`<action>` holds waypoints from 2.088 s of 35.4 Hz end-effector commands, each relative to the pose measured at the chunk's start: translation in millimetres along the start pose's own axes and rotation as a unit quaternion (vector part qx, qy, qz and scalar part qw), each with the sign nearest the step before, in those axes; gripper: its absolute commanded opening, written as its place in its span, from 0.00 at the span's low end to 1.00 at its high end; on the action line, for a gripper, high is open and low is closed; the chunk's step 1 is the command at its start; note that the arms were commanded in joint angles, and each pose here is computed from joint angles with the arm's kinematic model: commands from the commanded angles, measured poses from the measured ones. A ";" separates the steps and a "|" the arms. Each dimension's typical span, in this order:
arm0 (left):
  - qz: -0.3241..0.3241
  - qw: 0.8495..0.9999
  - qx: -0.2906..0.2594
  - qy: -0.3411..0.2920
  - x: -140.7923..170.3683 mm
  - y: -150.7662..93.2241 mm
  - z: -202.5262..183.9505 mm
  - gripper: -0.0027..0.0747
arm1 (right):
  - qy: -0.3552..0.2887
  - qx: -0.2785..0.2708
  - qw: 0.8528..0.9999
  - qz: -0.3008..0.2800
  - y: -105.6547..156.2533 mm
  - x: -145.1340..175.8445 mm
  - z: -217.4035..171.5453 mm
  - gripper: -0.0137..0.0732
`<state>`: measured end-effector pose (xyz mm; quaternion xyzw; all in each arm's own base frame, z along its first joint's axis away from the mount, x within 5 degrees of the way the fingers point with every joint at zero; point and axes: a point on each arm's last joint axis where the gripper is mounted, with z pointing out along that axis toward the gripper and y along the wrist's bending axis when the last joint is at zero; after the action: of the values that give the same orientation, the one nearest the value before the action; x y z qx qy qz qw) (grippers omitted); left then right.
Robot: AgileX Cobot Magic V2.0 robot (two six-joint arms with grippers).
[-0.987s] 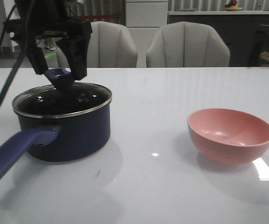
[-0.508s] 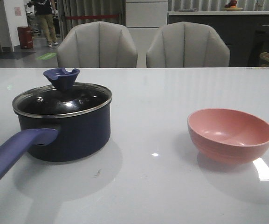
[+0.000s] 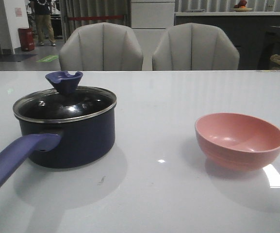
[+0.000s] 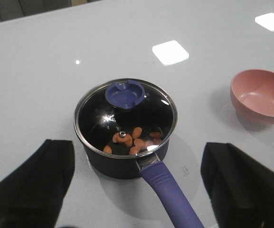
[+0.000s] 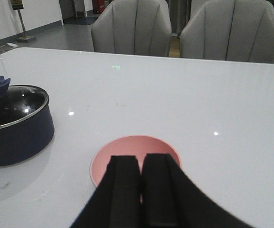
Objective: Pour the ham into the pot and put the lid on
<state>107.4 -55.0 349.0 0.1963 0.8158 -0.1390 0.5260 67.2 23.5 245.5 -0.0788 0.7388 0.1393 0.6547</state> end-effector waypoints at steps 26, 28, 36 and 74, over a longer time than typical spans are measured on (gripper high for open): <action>-0.002 0.971 -0.008 -0.240 106.5 -1.0 -44.4 0.19 | -0.043 0.010 0.999 0.000 -1.1 -15.1 -1.1 0.33; -0.002 0.971 -0.008 -0.240 106.5 -1.0 -44.4 0.18 | -0.043 0.010 0.999 0.000 -1.1 -15.1 -1.1 0.33; -0.002 0.971 -0.008 -0.240 106.5 -1.0 -44.4 0.18 | -0.043 0.010 0.999 0.000 -1.1 -15.1 -1.1 0.33; -0.060 0.941 -0.212 -0.258 158.2 25.8 -6.1 0.18 | -0.043 0.010 0.999 0.000 -1.1 -15.0 -1.1 0.33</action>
<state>56.3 -2.4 205.9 -0.0098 0.6987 -0.0385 0.7143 67.2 23.5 245.5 -0.0788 0.7388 0.1393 0.6547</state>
